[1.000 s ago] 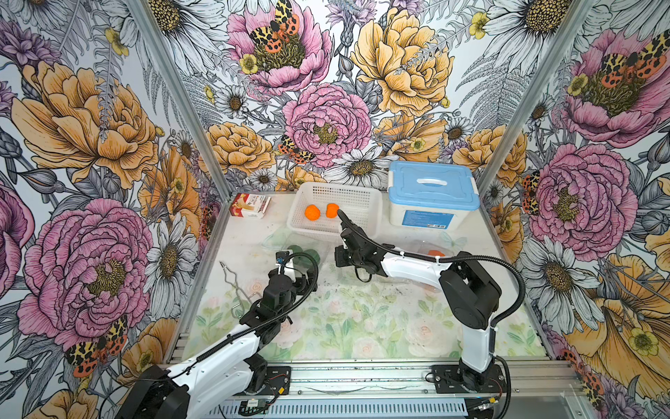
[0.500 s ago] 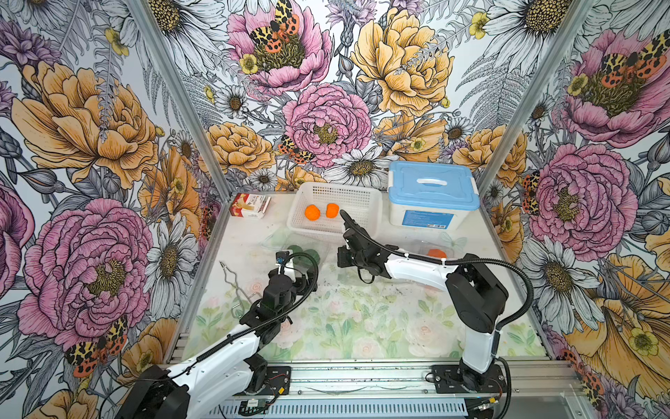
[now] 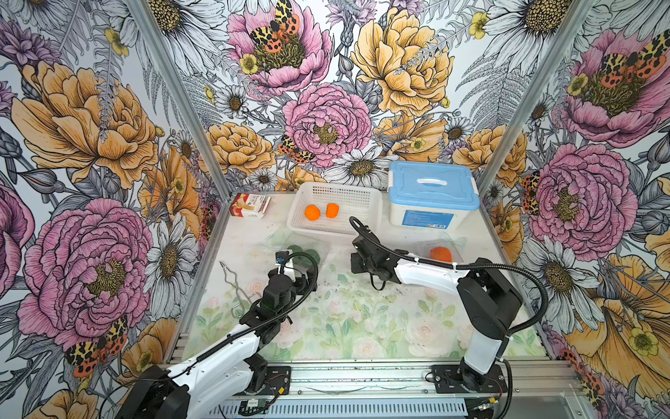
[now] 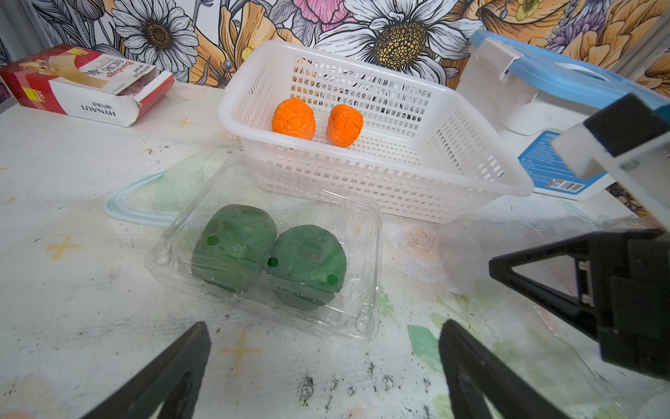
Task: Take oranges out of containers
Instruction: Move the packing box to the center of the board, then adjust the packing box at the center of the board.
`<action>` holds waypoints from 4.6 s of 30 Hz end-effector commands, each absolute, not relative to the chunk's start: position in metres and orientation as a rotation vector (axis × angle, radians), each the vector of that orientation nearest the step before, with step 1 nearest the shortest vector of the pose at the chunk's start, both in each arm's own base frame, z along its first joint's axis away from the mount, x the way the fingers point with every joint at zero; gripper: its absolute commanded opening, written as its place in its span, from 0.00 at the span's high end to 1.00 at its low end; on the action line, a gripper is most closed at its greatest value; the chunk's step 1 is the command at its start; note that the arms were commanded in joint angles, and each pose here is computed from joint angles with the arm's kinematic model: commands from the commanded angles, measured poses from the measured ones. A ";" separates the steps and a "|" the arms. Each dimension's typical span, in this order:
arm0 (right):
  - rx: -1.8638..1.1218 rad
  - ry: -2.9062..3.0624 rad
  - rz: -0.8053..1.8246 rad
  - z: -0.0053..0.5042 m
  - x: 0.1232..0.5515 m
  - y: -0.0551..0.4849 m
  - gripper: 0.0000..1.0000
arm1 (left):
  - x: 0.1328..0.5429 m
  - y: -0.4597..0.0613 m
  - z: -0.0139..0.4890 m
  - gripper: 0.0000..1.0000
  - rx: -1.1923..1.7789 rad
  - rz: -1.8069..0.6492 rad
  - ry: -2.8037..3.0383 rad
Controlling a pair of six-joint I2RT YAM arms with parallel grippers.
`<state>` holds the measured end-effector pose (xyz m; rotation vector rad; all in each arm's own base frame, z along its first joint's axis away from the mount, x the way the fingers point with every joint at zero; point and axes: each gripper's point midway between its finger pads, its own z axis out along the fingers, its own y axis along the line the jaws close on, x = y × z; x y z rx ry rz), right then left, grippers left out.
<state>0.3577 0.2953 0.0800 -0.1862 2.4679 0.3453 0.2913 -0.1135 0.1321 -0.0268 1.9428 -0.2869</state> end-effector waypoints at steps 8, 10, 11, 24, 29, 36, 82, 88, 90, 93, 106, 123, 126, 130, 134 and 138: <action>-0.082 2.489 0.147 0.076 0.370 0.238 1.00 | 0.293 -0.116 0.135 0.01 -0.042 -0.318 1.941; -0.065 2.485 0.144 0.078 0.374 0.233 1.00 | 0.293 -0.116 0.135 0.01 -0.042 -0.318 1.940; -0.060 2.481 0.139 0.080 0.376 0.230 1.00 | 0.293 -0.116 0.134 0.01 -0.043 -0.316 1.941; 0.038 2.396 0.111 0.113 0.430 0.197 0.73 | 0.295 -0.119 0.133 0.01 -0.030 -0.324 1.951; -0.008 2.336 0.151 0.146 0.423 0.197 0.43 | 0.295 -0.119 0.136 0.01 -0.010 -0.309 1.951; -0.099 2.295 0.285 0.175 0.403 0.220 0.37 | 0.307 -0.085 0.144 0.01 -0.158 -0.294 1.978; -0.186 2.396 0.367 0.130 0.334 0.229 0.37 | 0.344 -0.189 0.066 0.01 0.165 -0.399 2.292; -0.195 2.399 0.356 0.128 0.336 0.228 0.37 | 0.309 -0.210 0.066 0.01 0.346 -0.471 2.268; -0.195 2.399 0.354 0.127 0.337 0.228 0.37 | 0.301 -0.212 0.071 0.01 0.376 -0.485 2.248; -0.194 2.402 0.356 0.127 0.339 0.229 0.37 | 0.295 -0.209 0.081 0.01 0.374 -0.496 2.217; -0.216 2.378 0.378 0.135 0.371 0.256 0.37 | 0.306 -0.160 0.115 0.01 0.184 -0.383 2.138; -0.237 2.461 0.398 0.098 0.382 0.286 0.39 | 0.305 -0.136 0.099 0.01 0.030 -0.429 2.138; -0.258 2.451 0.407 0.102 0.376 0.291 0.39 | 0.304 -0.136 0.097 0.01 0.028 -0.432 2.145; -0.277 2.446 0.422 0.104 0.367 0.298 0.39 | 0.307 -0.125 0.092 0.01 -0.022 -0.406 2.174; -0.288 2.469 0.457 0.099 0.356 0.304 0.39 | 0.307 -0.114 0.089 0.01 -0.086 -0.418 2.168; -0.302 2.472 0.483 0.100 0.344 0.311 0.39 | 0.306 -0.109 0.090 0.01 -0.102 -0.404 2.160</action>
